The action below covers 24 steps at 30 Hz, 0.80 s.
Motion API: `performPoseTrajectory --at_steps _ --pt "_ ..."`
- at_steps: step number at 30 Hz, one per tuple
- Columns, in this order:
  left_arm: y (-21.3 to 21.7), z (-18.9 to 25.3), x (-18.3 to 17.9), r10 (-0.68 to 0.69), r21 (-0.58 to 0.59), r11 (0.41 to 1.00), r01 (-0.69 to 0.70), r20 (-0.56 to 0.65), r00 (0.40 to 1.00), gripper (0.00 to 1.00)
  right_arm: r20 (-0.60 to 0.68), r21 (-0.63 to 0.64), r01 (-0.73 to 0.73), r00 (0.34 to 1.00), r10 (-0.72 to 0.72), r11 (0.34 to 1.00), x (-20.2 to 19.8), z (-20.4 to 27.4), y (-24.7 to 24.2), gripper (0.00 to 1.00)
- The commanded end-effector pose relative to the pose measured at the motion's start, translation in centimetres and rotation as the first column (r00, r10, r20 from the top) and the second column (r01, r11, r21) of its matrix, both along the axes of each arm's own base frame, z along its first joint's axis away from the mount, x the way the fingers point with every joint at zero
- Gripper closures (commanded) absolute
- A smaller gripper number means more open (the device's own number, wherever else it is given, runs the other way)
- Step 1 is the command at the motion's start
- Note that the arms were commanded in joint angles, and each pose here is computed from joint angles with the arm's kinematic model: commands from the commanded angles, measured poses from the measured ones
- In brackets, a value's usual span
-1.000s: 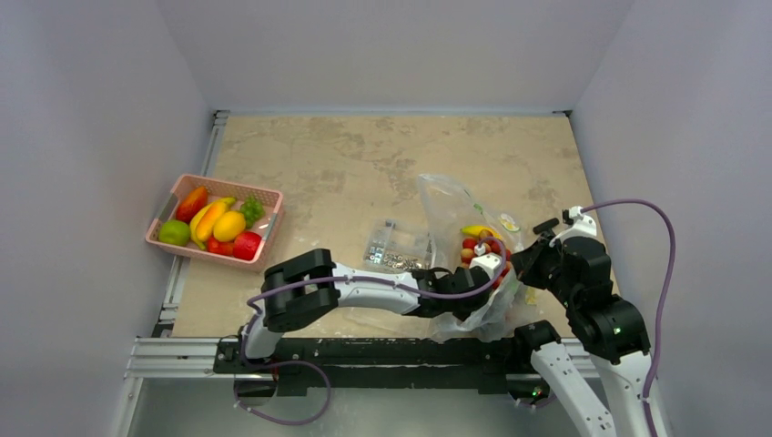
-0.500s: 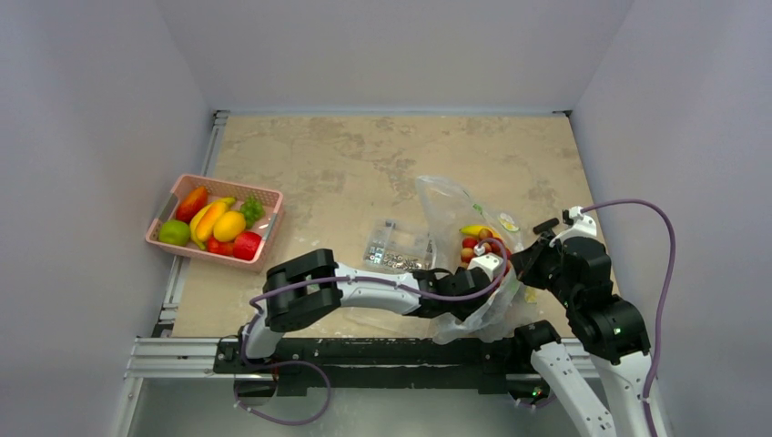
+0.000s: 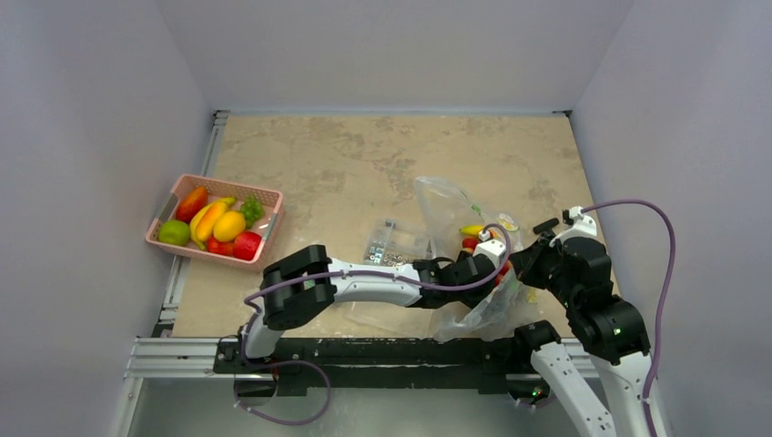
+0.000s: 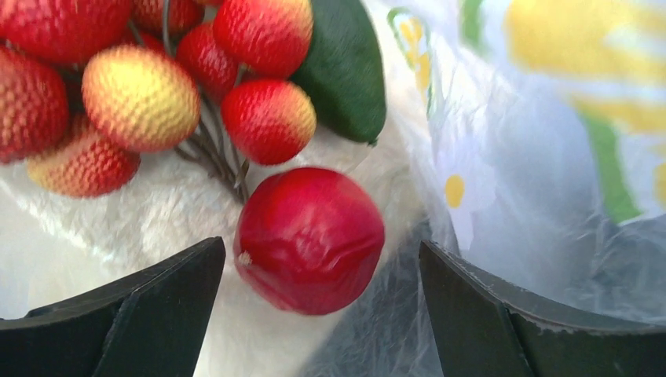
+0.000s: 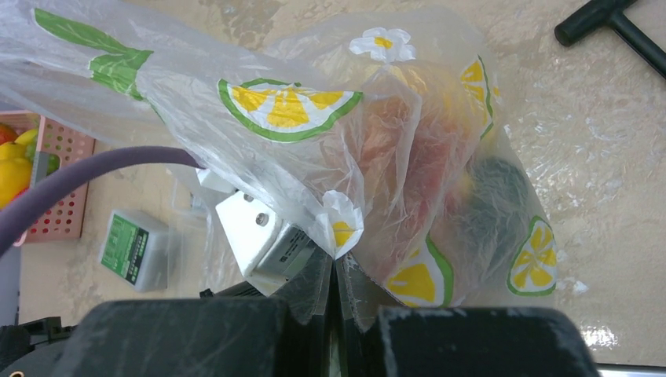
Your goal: Take the fake fruits out of the plastic bag
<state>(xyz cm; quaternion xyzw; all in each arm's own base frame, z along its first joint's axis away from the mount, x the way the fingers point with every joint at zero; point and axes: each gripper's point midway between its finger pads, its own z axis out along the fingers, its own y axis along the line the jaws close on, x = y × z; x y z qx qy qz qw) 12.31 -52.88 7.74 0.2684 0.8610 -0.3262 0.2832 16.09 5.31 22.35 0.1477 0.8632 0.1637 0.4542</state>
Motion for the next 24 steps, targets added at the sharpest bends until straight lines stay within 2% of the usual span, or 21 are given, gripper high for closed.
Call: performPoseTrajectory --at_steps 1,6,13,15,19,24 --pt "-2.1 1.7 0.8 -0.007 -0.061 0.998 0.008 0.015 1.000 0.08 0.040 0.005 -0.013 0.999 0.013 1.000 0.6 0.7 0.3 1.00" --pt "-2.3 0.1 0.6 -0.003 -0.044 0.999 0.002 -0.005 1.000 0.19 0.038 0.004 -0.013 0.999 0.013 1.000 0.7 0.6 0.3 1.00" --pt "-1.6 -1.6 0.3 0.011 -0.006 1.000 -0.011 -0.041 0.999 0.15 0.037 0.003 -0.015 0.999 0.014 1.000 0.7 0.6 0.3 1.00" --pt "-1.5 -1.9 0.3 0.010 -0.005 1.000 -0.010 -0.041 0.999 0.22 0.038 0.004 -0.015 0.999 0.015 1.000 0.8 0.6 0.3 1.00" --pt "-1.7 -1.6 0.3 -0.005 -0.002 1.000 0.005 -0.030 1.000 0.42 0.038 0.002 -0.014 0.999 0.014 1.000 0.7 0.7 0.3 1.00" --pt "-1.5 0.4 0.2 -0.026 -0.028 0.999 0.026 -0.008 1.000 0.61 0.044 0.002 -0.014 0.999 0.013 1.000 0.7 0.6 0.3 1.00"
